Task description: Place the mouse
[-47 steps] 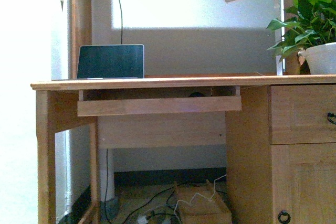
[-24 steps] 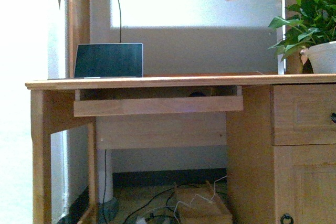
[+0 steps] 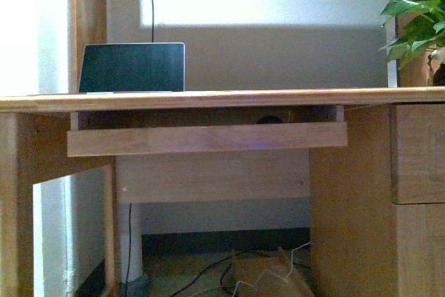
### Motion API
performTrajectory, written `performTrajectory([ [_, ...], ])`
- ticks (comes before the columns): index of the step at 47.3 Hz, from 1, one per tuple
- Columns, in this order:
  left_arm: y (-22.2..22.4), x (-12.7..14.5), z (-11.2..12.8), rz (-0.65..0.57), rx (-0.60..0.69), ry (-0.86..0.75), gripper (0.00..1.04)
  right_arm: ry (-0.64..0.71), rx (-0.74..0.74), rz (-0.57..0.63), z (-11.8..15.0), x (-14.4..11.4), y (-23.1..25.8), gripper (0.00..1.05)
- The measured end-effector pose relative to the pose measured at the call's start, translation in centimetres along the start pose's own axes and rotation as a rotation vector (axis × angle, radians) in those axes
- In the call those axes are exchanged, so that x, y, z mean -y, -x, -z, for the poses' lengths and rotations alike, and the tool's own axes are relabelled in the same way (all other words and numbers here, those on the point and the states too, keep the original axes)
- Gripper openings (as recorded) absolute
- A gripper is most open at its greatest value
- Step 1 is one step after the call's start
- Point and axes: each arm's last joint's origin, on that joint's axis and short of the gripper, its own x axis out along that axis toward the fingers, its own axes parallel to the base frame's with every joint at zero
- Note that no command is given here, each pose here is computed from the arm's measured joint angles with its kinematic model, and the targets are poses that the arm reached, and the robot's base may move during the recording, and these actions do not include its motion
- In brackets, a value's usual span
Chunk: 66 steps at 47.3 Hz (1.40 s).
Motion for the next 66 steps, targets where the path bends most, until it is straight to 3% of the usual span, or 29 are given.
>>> performTrajectory([
  [66, 0.0, 0.0, -0.01, 0.0, 0.001, 0.0, 0.97, 0.0, 0.0, -0.001, 0.0, 0.0, 0.0, 0.97],
])
